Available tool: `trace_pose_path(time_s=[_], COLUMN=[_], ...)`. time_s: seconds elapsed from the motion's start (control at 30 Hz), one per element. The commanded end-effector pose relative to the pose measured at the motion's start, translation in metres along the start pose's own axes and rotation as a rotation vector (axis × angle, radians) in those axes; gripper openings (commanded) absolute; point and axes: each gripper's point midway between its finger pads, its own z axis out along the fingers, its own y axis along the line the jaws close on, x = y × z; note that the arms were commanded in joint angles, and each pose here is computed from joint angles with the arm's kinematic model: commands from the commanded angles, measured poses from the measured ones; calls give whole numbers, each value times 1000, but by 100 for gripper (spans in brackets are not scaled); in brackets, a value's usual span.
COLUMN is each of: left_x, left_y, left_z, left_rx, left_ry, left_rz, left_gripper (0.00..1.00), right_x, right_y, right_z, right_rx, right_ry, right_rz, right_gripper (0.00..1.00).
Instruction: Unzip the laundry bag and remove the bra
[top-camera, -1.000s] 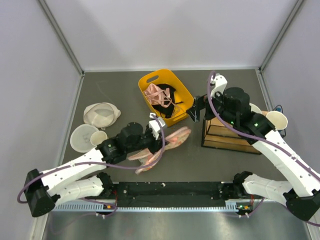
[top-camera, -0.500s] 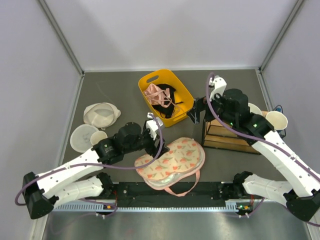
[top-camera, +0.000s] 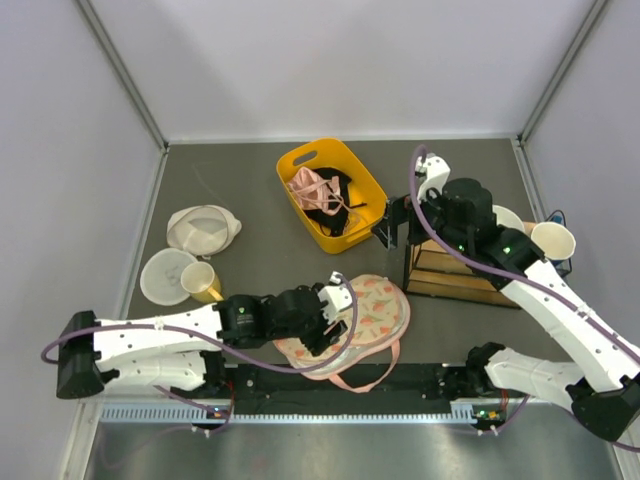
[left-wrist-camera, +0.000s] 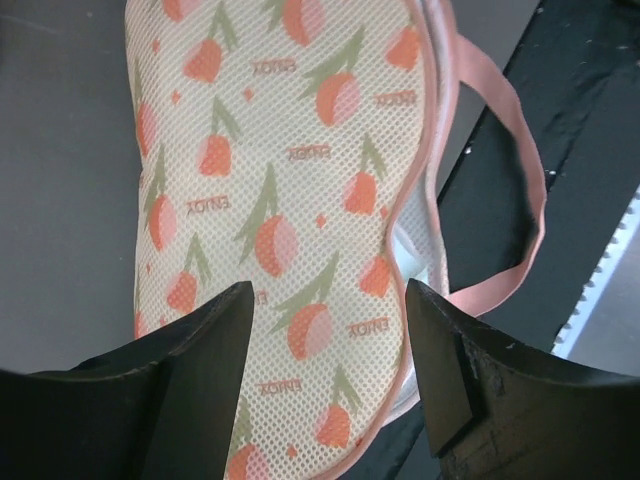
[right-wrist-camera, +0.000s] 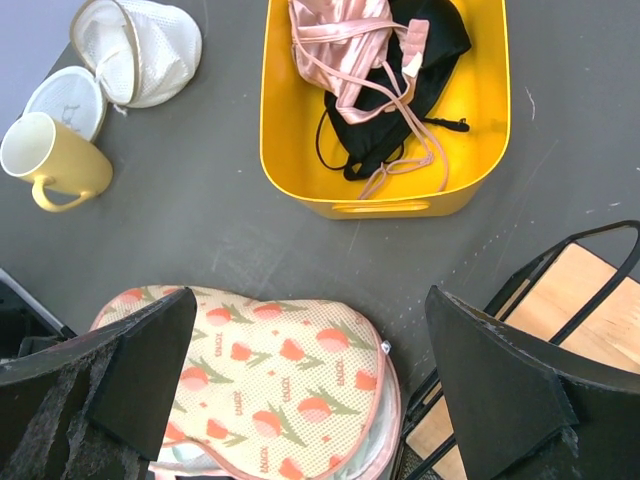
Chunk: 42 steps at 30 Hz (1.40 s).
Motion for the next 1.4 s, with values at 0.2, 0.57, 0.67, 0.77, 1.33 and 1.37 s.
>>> trace_pose_path(time_s=[0.2,0.57,0.67,0.77,1.33,1.37], left_x=[-17,-19,-16,-8,8,8], left_y=[-23,-49,-56,-56,-28,-28], left_z=[38,72,79,84,94,93], left_rx=[-112,-141,-126,-148,-345,-344], left_ry=[19,53,74,94,123,125], left_rz=[27,80,110,119,158,157], left_gripper=[54,49,50,50,13,2], right_x=[-8,-6,-7,-6,-4,-4], right_y=[7,6,6,5,7,7], right_z=[1,-5,-8,-9,-17,-17], right_rx=[-25,-19,-20,-15,-29,-30], right_ry=[-23,-32,-40,-41,-46,-47], right_rz=[27,27,29,30,39,39], right_gripper=[99,99,99,99,99,99])
